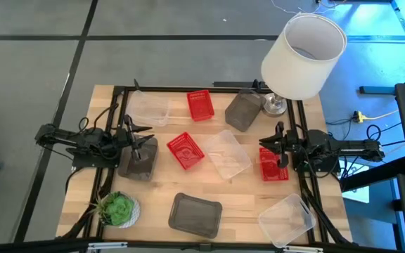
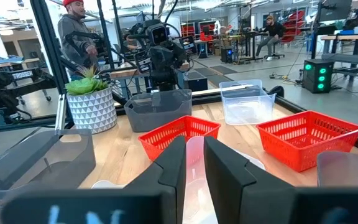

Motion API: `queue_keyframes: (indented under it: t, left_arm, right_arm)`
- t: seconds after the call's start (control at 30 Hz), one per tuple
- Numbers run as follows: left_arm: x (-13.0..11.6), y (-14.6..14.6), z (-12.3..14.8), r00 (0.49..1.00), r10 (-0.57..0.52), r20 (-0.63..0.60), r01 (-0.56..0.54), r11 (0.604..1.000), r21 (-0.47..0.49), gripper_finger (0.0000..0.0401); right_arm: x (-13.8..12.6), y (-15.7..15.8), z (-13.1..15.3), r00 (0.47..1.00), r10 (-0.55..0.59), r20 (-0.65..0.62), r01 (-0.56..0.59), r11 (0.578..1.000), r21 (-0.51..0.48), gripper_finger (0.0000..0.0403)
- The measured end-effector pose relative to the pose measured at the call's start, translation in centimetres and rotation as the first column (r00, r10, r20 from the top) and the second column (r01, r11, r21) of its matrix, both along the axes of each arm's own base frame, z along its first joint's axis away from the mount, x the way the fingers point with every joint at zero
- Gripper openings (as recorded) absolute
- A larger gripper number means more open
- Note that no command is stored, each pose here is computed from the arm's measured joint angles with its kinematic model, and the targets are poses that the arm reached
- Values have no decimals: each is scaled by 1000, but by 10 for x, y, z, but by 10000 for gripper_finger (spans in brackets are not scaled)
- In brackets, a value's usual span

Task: Stack baskets by color

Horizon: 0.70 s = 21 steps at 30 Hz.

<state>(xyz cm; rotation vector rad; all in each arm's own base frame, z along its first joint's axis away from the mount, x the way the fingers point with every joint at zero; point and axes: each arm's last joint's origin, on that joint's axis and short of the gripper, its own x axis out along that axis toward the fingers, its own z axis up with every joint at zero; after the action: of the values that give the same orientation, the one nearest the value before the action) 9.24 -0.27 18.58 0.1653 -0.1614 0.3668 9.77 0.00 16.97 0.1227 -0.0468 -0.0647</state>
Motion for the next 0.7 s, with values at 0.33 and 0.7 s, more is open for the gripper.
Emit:
queue_keyframes:
  t: [0.33, 0.7]
  left_arm:
    - [0, 0, 0, 1000, 0, 1, 0, 1000, 0, 133]
    - [0, 0, 0, 1000, 0, 1, 0, 1000, 0, 133]
  right_arm:
    - [0, 1, 7, 996, 45, 72, -45, 999, 3, 58]
    - [-14, 2, 52, 997, 72, 39, -72, 997, 3, 7]
